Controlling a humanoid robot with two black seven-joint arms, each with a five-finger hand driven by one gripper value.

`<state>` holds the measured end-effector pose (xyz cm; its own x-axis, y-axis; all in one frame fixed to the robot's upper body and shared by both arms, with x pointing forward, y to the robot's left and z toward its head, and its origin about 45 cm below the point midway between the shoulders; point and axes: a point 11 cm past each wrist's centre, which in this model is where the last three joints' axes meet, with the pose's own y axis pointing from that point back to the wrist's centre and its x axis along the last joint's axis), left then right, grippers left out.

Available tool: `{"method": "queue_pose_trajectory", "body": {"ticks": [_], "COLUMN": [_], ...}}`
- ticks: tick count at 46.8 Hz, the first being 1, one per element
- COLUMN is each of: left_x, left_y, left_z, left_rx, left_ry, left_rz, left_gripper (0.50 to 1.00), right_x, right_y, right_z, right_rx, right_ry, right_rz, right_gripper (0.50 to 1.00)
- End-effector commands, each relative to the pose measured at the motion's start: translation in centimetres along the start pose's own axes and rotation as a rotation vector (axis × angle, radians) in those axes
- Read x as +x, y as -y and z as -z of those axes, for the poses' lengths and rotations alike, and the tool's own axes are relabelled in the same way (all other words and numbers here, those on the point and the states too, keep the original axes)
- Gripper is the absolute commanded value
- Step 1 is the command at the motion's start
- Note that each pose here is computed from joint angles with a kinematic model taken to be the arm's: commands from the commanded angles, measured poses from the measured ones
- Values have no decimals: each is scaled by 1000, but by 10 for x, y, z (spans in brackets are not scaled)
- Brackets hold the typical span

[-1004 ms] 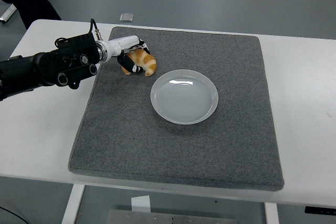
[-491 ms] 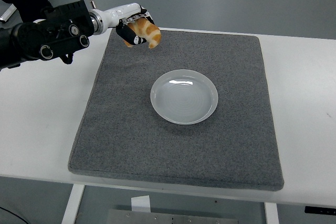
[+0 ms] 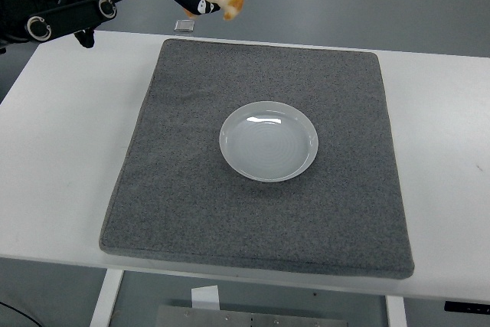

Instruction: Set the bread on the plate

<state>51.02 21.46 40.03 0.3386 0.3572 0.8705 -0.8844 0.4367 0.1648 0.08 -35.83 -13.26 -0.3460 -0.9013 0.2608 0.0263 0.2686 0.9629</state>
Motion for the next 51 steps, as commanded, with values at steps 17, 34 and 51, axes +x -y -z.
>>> {"method": "queue_pose_trajectory", "body": {"ticks": [17,34,51], "left_x": [-27,-81,-106], "left_y": [17,22,9], "left_z": [-79,-141,-138], "left_rx": [-252,-468,-539], "left_ry": [-1,-10,29], "left_rz": [92,234,315], "left_gripper": [500,500,500], "right_x": [0,0,0], "right_y": [0,0,0], "right_z": [0,0,0], "right_rx": [0,0,0], "right_ry": [0,0,0], "right_rz": [0,0,0], "right_gripper": [952,952,952]}}
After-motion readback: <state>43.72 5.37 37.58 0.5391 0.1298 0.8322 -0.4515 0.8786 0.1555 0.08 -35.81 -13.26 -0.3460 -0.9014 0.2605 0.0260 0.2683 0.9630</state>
